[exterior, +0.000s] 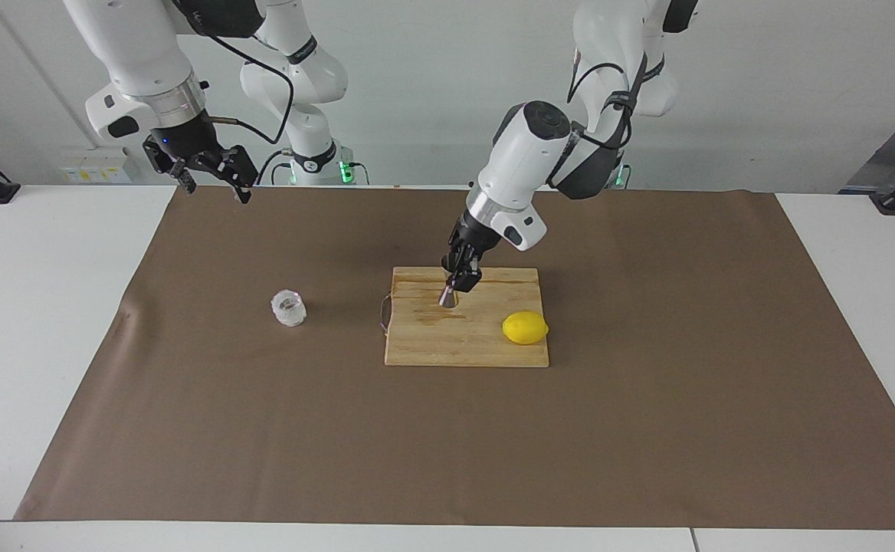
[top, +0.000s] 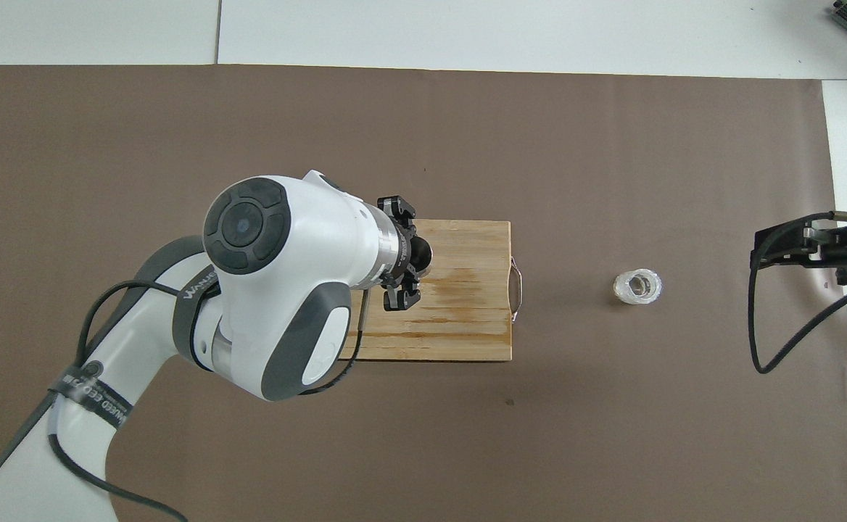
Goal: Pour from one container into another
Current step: 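Lift the jigger with the left gripper and carry it over the board, then lower the jigger onto the board center and open the left gripper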
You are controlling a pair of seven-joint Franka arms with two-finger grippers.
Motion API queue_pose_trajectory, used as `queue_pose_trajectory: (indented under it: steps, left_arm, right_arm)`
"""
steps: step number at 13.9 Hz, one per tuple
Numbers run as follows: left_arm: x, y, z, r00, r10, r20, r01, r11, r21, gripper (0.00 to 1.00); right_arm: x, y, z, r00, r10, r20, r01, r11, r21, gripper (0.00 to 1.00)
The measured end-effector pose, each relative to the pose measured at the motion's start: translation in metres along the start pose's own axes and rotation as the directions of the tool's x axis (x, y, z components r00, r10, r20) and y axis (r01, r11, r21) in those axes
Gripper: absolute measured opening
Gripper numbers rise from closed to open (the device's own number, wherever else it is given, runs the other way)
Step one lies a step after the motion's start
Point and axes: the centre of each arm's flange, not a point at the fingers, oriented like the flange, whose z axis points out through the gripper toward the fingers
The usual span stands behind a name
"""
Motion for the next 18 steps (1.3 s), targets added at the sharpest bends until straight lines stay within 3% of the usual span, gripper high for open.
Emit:
queue_pose_trajectory:
  steps: [8,18]
  left_arm:
    - [-0.003,-0.021,0.052,0.999,0.011,-0.03,-0.01,0.999,0.049,0.35]
    - [0.005,-0.026,0.064,0.999,0.006,-0.037,-0.005,0.999,0.042,0.35]
  right_arm:
    - [0.0,0.0,0.0,1.0,0.0,0.0,0.0,1.0,0.0,1.0]
    - [0.0,0.0,0.0,1.0,0.0,0.0,0.0,1.0,0.0,1.0]
